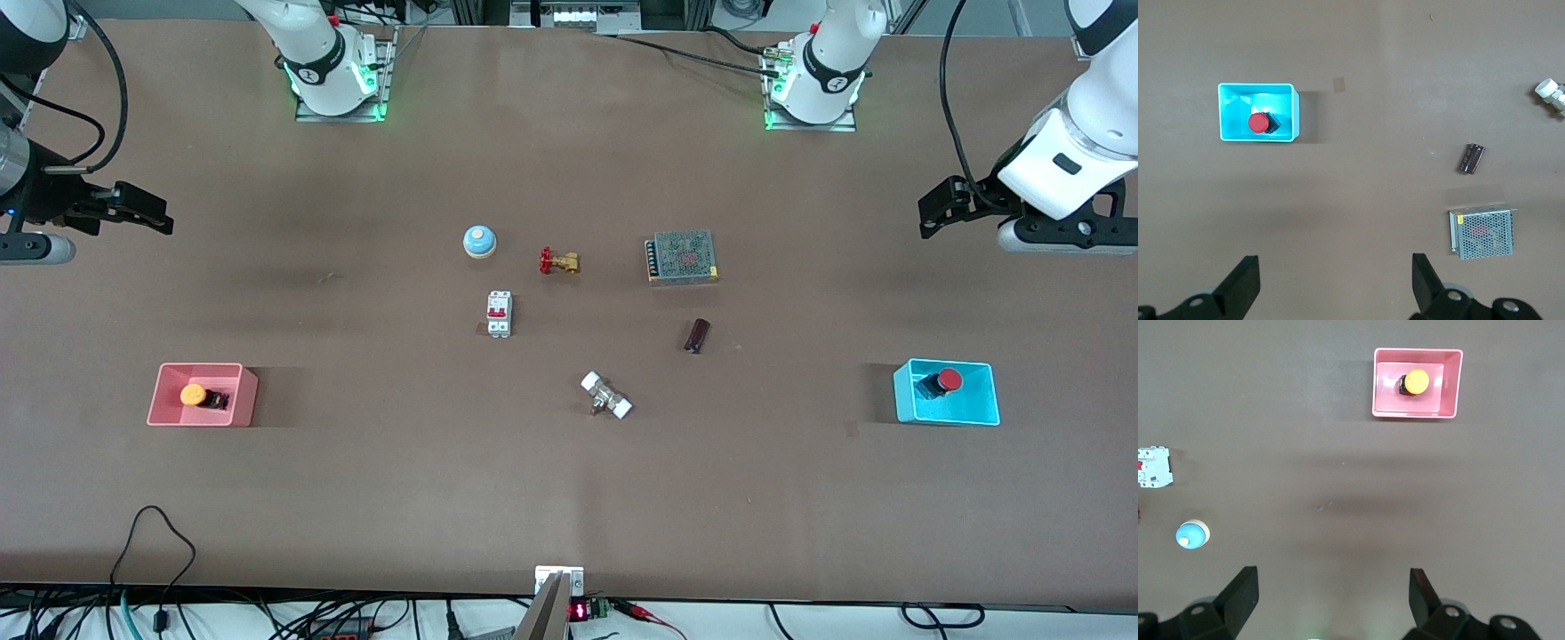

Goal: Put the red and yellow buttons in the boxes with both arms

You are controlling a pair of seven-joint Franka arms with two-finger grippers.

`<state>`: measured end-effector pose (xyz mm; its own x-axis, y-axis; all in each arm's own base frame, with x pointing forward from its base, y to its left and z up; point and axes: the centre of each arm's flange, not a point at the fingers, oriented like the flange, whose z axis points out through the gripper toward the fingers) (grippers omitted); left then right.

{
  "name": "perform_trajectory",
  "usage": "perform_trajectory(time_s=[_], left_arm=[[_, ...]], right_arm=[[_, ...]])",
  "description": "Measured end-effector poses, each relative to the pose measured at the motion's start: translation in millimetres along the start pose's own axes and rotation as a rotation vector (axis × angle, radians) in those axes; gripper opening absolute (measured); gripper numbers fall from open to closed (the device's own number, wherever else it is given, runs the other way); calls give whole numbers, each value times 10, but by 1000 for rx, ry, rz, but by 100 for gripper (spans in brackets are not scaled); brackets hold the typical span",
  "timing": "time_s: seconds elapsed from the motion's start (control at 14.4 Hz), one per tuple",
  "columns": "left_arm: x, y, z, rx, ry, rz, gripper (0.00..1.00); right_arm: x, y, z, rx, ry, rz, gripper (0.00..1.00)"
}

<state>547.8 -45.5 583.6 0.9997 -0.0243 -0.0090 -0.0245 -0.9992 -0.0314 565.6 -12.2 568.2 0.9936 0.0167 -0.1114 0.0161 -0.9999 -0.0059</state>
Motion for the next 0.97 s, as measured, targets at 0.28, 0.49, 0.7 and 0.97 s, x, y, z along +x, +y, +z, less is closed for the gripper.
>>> perform_trajectory(time_s=[0.28, 0.49, 0.7, 0.97], left_arm=[[0, 7, 0, 0, 0, 2, 100], [-1, 8, 0, 0, -1, 2, 100], [-1, 9, 1, 0, -1, 2, 100], [-1, 9, 1, 0, -1, 2, 100]], right_arm=[[3, -65, 2, -1, -1, -11, 100], [5, -172, 3, -4, -1, -27, 100], [6, -196, 5, -5, -1, -30, 100], [8, -199, 8, -5, -2, -31, 100]])
